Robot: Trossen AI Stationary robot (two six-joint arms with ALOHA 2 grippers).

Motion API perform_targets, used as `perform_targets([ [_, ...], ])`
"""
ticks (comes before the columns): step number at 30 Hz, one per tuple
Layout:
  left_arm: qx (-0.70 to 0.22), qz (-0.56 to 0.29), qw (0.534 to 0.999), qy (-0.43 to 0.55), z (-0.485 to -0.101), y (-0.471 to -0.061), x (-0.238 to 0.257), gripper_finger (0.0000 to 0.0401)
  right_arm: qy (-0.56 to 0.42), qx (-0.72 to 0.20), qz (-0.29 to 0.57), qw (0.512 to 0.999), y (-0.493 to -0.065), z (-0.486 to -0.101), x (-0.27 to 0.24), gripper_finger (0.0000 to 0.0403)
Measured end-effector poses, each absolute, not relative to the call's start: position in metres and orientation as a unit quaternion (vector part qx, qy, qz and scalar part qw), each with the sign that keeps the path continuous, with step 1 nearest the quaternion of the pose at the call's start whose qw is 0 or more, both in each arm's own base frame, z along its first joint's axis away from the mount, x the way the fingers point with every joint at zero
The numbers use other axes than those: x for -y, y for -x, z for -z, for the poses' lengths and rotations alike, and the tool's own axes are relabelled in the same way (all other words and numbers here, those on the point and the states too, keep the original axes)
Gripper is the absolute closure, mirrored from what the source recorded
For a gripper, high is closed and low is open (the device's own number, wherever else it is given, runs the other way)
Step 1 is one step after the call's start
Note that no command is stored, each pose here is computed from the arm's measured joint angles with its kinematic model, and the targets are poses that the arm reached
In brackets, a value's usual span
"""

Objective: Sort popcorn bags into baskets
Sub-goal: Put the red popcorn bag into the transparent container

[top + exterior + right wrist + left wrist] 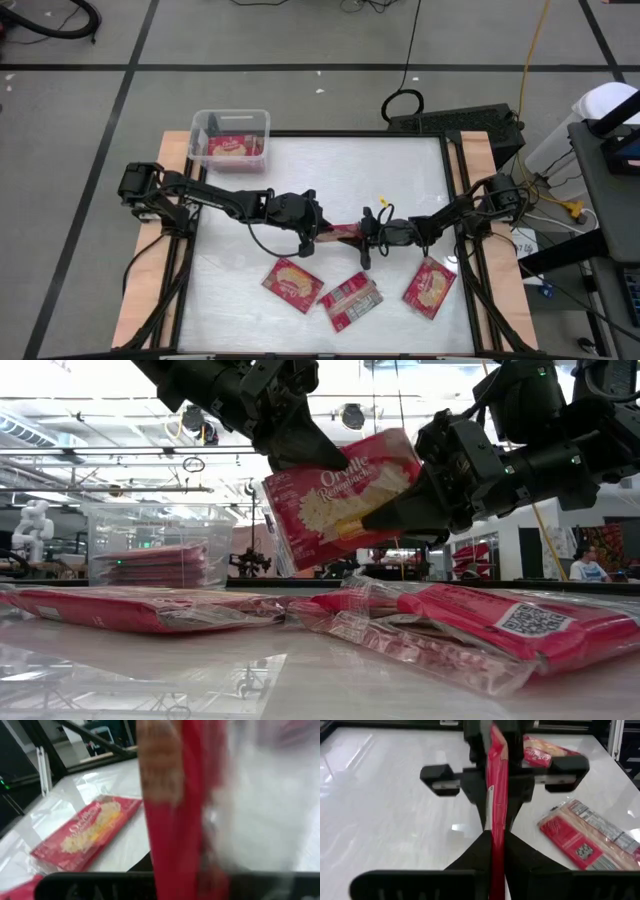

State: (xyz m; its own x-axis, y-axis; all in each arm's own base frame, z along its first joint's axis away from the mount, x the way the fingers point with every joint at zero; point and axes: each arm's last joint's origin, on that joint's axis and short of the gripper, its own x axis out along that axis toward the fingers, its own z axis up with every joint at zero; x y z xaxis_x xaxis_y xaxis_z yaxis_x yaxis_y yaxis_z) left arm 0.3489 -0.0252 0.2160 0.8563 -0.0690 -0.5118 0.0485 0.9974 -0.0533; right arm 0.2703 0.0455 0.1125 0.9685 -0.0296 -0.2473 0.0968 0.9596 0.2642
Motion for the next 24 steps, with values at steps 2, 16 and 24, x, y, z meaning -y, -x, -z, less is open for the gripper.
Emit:
perform_targets([
  [2,-0.282,0.034,0.959,0.023,-0.219,-0.344,0.025,0.0356,-0.140,-0.109,0.030,0.984,-0.271,-0.115,-0.046,0.0364],
  [16,-0.334,-0.022,0.938,-0.091,-0.278,-0.272,0.009,0.0372,-0.072,-0.114,0.050,0.990,-0.271,-0.114,-0.044,0.0292],
  [24,-0.347,-0.122,0.917,-0.156,-0.329,-0.210,-0.035,0.0383,-0.021,-0.117,0.043,0.992,-0.271,-0.114,-0.044,0.0292],
])
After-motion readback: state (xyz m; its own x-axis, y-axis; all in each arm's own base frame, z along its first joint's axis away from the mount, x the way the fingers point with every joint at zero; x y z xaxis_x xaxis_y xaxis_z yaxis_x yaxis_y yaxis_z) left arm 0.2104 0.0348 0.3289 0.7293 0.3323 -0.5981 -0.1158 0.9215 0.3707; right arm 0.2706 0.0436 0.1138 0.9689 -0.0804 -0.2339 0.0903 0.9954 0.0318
